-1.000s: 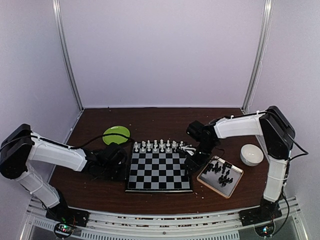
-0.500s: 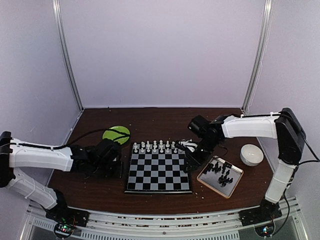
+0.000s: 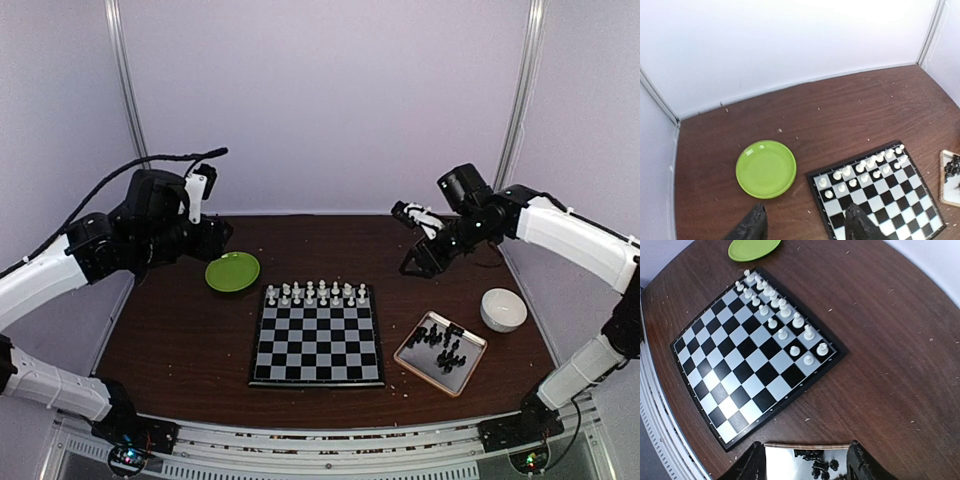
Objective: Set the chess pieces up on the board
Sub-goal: Pick up the pawn from the storage box.
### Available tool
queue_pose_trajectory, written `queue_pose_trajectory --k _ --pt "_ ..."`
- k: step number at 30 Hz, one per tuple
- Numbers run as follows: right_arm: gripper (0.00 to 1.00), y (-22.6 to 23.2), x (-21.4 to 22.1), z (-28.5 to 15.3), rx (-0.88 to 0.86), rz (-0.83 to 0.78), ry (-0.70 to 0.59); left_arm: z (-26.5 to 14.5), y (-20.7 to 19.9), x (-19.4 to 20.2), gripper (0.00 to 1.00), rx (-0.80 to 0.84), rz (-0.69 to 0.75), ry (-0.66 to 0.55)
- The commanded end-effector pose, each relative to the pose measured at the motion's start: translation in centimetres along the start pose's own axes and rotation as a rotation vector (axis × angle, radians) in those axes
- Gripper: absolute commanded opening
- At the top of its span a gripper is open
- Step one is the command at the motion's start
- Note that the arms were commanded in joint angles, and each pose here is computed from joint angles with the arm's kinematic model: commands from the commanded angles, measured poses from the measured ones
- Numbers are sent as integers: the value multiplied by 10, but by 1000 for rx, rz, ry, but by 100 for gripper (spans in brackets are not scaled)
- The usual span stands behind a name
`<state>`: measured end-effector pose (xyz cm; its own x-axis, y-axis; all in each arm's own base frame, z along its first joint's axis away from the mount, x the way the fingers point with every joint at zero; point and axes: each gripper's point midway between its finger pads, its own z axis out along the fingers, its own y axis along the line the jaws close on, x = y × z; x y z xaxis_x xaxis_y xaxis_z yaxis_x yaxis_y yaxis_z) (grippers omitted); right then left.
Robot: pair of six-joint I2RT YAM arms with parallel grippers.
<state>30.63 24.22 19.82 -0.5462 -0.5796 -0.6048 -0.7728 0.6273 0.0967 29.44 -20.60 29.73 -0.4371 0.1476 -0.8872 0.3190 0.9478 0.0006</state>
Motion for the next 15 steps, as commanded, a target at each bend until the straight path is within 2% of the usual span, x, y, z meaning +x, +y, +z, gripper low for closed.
queue_pose_trajectory --k 1,4,6,7,9,10,13,15 --pt "56 -28 -21 -58 121 -17 -149 0 11 -48 75 -69 151 -124" --pt "57 -48 -22 -91 208 -14 -196 11 15 -71 86 -83 164 -172" --pt "60 -61 -14 -108 275 -19 -204 24 24 -80 89 -112 139 -179" --pt "66 -65 -8 -112 292 -31 -206 32 30 -81 92 -125 109 -172" --pt "88 -69 20 -100 304 -51 -140 47 43 -79 95 -120 16 -129" --pt "92 -66 35 -87 275 -76 -82 55 46 -74 95 -95 -27 -105" --pt "86 -70 52 -66 215 -23 35 72 53 -59 94 -28 -70 -86" --pt "80 -66 61 -54 167 -90 70 77 56 -50 94 -31 -60 -87"
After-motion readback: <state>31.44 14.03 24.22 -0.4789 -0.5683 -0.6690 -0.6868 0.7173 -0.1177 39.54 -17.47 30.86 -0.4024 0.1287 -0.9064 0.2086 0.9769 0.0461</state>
